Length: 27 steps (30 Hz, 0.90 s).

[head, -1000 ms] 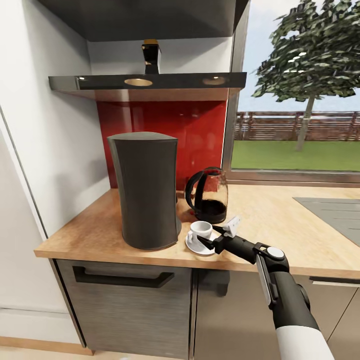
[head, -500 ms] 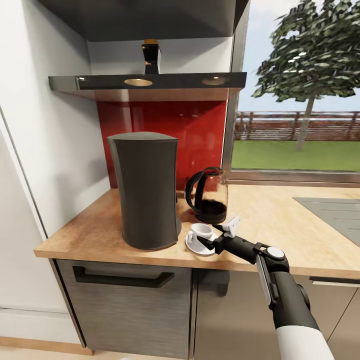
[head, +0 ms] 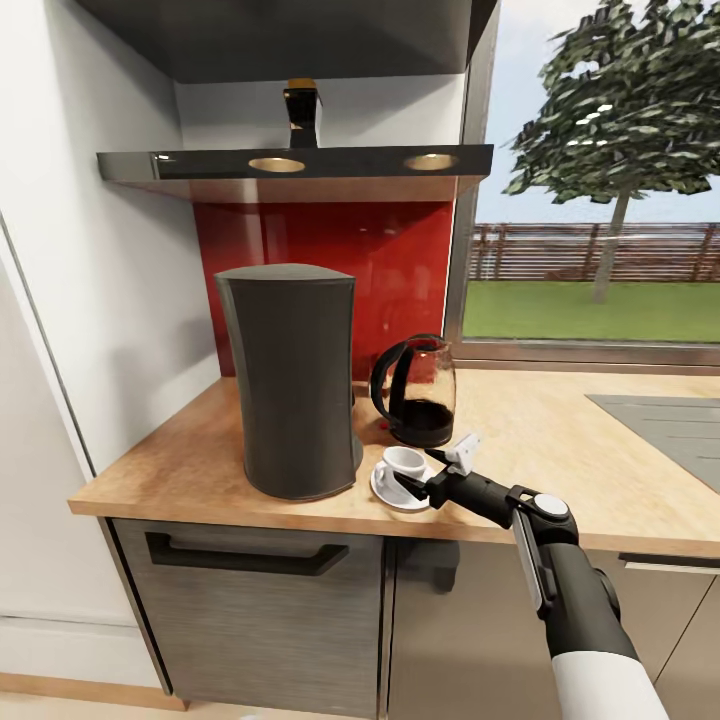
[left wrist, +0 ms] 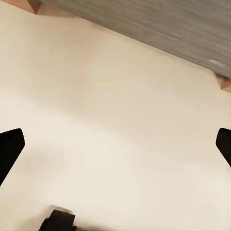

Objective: Set up a coffee station on the kitchen countertop: keep the coffee maker on the countertop, move the bottle of coffee from the kitchen shelf to the counter next to the coffee maker, place a paper coffee filter on top of the coffee maker, put the saucer next to the coffee maker with the coffee cup on the saucer, and place the electric kettle next to the coffee maker.

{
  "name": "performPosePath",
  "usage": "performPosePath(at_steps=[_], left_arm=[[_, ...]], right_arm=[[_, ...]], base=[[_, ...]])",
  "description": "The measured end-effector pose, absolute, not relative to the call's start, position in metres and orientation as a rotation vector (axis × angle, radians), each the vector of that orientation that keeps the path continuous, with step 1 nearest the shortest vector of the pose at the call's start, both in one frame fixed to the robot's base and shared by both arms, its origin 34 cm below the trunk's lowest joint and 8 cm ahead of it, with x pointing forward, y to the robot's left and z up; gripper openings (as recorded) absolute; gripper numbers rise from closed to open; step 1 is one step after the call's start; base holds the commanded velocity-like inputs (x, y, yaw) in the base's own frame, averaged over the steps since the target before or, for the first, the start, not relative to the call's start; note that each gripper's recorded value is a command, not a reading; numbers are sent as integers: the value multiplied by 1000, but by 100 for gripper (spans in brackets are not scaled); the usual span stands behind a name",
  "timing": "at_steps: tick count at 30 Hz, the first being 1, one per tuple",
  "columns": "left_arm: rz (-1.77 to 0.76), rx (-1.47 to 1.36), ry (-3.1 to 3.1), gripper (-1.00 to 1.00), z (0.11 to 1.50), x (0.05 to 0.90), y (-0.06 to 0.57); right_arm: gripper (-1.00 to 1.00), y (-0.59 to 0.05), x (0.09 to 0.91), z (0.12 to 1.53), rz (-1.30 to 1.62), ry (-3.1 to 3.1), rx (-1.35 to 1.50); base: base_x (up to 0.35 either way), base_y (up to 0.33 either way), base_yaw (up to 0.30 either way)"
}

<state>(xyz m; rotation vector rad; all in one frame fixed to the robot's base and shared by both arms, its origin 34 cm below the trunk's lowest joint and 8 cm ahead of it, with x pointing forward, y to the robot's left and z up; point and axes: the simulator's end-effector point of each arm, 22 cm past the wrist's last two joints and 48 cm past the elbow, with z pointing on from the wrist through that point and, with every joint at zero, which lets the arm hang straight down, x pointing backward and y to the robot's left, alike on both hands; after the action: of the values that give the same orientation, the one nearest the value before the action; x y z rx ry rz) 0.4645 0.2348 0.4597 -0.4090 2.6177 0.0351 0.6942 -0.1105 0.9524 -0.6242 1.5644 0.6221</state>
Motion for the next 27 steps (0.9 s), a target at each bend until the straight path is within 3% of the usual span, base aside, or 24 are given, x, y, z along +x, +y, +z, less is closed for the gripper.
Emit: performPosePath(at_steps=[27], left_arm=[[33, -409, 2617, 100, 460, 465, 234]], right_arm=[[100, -119, 662, 941, 651, 1553, -668]], base=[[0, 0, 0]])
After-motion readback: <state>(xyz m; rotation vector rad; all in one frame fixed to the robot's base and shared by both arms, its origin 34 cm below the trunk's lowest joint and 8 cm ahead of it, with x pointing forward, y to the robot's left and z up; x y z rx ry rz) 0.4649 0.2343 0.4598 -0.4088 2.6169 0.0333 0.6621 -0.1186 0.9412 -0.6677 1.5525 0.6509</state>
